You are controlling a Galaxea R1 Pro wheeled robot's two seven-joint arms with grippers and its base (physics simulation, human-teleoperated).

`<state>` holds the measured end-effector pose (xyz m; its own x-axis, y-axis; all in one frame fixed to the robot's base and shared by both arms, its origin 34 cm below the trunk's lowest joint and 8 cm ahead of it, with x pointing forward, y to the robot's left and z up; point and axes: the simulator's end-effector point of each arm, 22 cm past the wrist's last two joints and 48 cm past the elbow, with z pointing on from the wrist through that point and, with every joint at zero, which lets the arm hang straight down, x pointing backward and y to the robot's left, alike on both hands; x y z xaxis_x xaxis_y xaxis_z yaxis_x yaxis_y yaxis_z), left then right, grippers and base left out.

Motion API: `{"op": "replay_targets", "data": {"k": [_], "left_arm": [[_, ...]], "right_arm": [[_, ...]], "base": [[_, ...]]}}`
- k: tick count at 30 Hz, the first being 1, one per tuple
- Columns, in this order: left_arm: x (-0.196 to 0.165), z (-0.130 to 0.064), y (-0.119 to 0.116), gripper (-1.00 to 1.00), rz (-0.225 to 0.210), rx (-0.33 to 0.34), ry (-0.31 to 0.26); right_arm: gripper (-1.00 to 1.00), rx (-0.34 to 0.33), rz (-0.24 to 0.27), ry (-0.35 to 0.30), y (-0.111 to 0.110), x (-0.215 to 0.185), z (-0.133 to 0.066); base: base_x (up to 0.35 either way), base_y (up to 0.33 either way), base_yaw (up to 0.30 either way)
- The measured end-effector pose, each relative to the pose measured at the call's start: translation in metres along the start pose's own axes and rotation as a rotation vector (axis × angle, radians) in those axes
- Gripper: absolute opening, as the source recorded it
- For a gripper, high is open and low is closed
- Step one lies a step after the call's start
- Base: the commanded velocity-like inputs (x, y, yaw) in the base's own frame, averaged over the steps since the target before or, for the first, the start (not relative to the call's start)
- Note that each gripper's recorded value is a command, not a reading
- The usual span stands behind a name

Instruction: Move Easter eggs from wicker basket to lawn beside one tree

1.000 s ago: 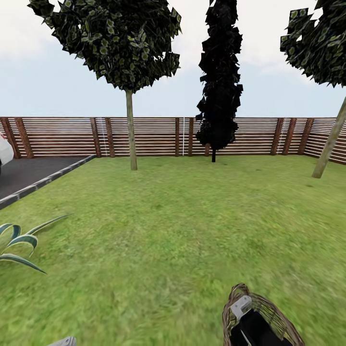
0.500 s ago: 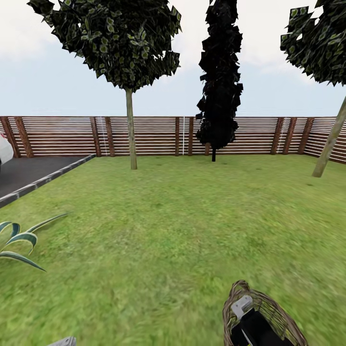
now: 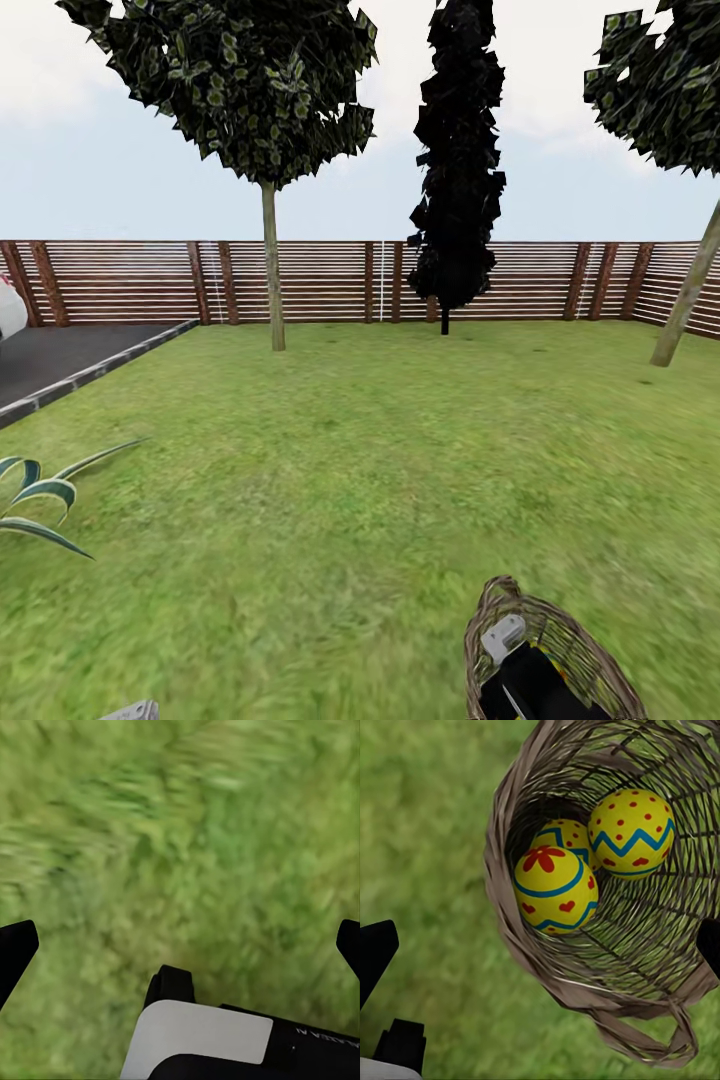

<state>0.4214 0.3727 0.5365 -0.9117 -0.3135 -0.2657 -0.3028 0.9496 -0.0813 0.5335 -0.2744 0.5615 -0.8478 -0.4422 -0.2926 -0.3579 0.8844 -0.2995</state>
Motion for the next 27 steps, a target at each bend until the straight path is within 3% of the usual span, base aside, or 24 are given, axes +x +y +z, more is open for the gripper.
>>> {"op": "replay_targets", "data": {"k": [27], "left_arm": [[0.019,0.048,0.008,1.00,-0.003,-0.001,-0.005]], "right_arm": [[1.00,-0.001,-0.001,-0.001,0.020,0.022,0.045]], "base": [[0.000,0.000,0.000]]}}
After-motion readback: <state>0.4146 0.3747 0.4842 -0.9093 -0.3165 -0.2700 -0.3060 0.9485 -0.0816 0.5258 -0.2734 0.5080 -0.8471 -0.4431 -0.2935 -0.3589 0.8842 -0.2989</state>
